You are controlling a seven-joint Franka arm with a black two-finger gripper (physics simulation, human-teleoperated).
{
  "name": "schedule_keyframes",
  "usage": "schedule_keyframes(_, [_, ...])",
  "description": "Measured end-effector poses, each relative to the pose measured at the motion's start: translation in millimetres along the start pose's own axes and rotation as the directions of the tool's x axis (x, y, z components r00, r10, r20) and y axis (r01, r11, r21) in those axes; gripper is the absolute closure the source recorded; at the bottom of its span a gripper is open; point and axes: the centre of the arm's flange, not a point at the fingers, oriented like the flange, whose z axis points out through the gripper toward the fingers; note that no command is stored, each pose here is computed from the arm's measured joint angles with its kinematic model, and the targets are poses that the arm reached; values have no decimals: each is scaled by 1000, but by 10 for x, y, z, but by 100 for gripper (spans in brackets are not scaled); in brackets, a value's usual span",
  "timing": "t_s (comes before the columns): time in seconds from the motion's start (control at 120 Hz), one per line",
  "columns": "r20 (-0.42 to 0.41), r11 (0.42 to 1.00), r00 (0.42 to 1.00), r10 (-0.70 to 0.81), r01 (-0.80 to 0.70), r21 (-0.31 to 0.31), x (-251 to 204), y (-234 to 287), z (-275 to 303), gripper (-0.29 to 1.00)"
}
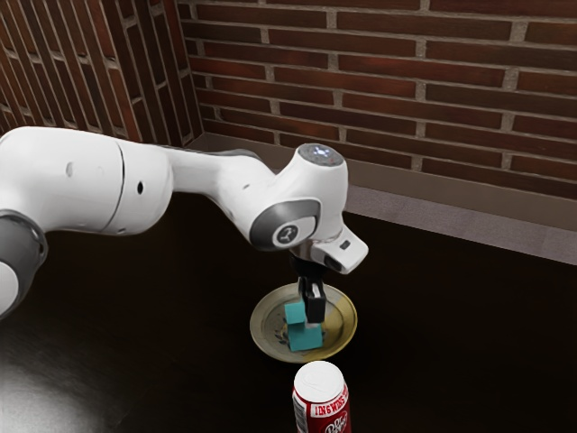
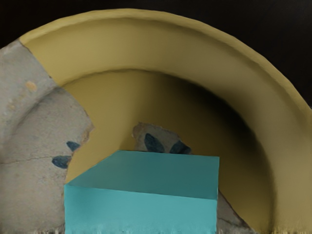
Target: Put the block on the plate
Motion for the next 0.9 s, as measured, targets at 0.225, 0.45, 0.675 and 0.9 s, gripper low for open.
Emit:
schedule_keyframes(0.225, [-29,999,999,-32,33,4,-40,-13,-322,1])
schedule_keyframes(0.45, [-46,992,991,-127,127,4,-267,-186,-717,0])
schedule_keyframes(0.675, [-25,939,939,-343,343,-22,-725,-706,-941,0])
schedule_keyframes(0.9, [9,839,840,-543,542,-52,-1285,-1256,-1062,0])
